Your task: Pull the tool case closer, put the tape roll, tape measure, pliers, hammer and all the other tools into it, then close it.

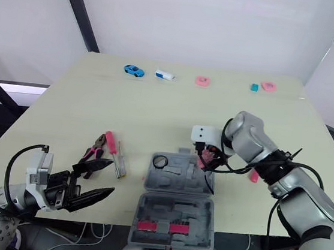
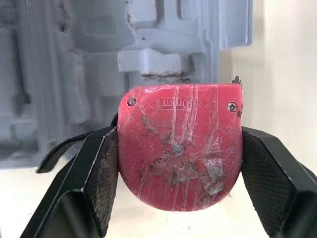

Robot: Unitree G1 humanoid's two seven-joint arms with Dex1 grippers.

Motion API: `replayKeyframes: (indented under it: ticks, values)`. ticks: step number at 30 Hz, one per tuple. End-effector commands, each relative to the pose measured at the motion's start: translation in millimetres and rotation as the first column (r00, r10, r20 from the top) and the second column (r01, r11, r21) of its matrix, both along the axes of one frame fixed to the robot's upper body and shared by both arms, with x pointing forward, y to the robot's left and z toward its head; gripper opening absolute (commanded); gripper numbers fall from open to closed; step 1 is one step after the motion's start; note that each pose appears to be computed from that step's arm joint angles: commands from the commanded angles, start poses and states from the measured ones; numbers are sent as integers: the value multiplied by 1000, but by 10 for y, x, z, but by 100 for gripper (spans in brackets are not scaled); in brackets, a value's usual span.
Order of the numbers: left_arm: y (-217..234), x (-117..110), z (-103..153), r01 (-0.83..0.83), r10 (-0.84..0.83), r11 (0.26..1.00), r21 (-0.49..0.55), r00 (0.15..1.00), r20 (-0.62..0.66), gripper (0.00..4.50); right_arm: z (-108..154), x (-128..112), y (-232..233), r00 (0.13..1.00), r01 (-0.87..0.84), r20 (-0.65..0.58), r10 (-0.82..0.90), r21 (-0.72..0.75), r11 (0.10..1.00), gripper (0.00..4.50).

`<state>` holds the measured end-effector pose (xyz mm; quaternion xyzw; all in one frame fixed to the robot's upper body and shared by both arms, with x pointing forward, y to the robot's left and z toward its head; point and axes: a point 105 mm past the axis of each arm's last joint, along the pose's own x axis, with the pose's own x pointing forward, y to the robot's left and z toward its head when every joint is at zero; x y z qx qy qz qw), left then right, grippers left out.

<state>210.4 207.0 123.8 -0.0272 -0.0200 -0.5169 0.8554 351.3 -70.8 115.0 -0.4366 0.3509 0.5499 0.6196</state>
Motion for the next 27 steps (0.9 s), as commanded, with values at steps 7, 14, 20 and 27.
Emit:
replayKeyframes:
  ticks: [7, 14, 20, 27]
  values:
    - [53, 26, 64, -60, 59, 998, 6, 996, 64, 450, -123, 27, 94, 1000, -15, -5, 14, -53, 999, 298]
    - [30, 25, 63, -57, 56, 998, 5, 996, 63, 450, -231, 55, 121, 1000, -10, 0, 10, -72, 997, 298]
    - [21, 11, 56, -50, 50, 999, 8, 997, 57, 450, -279, 61, 168, 1000, -10, -3, 10, -58, 998, 298]
    - [-1, 5, 51, -38, 37, 999, 9, 998, 49, 450, -143, 120, 113, 997, 11, 73, -10, -9, 1000, 443]
